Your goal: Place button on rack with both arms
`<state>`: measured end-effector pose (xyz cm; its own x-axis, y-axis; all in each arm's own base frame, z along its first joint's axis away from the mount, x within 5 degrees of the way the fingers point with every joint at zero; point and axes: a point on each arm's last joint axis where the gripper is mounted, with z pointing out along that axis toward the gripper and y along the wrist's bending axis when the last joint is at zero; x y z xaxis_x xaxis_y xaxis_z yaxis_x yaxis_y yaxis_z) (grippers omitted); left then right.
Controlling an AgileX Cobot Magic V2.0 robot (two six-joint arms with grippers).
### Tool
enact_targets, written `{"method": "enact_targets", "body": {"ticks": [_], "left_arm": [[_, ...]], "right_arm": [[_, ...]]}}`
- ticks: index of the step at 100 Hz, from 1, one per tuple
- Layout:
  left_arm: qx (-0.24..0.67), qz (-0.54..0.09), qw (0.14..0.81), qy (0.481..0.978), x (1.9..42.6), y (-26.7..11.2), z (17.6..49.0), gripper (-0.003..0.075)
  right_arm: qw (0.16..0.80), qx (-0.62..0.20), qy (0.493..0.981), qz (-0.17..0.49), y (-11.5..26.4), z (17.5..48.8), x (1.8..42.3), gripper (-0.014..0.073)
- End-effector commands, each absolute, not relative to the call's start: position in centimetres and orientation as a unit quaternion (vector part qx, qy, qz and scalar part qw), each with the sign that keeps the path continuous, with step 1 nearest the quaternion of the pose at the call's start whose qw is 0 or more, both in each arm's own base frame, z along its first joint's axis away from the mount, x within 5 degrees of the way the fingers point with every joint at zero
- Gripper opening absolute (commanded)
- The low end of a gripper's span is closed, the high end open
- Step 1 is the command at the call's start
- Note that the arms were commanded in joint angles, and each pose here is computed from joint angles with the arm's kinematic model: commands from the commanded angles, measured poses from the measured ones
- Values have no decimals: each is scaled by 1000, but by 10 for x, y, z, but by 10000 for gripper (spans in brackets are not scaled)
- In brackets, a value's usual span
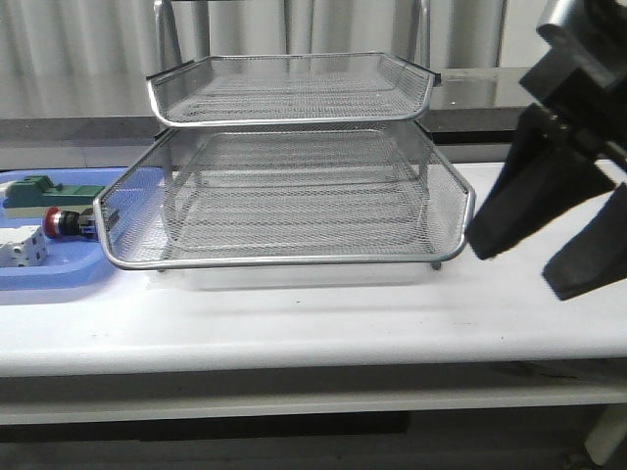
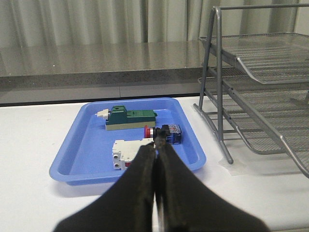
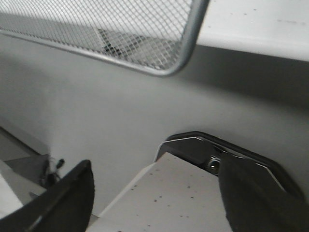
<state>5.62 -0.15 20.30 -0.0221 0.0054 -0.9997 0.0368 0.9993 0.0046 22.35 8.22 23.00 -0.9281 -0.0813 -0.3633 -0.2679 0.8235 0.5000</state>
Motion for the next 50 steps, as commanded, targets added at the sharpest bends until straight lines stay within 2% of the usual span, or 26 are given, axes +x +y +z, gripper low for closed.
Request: {"method": "enact_targets", "body": {"ticks": [1,26,50], "left_arm": [[15,-18,724,689,55,-2,197,-20],[15,-18,724,689,55,-2,197,-20],[15,-18,724,689,55,-2,197,-20]], "right_arm": [[210,-102,939,253,76,261,217,542],[312,-77,936,142,51,321,194,542],[358,-39,930,73,30,348,157,541]]}}
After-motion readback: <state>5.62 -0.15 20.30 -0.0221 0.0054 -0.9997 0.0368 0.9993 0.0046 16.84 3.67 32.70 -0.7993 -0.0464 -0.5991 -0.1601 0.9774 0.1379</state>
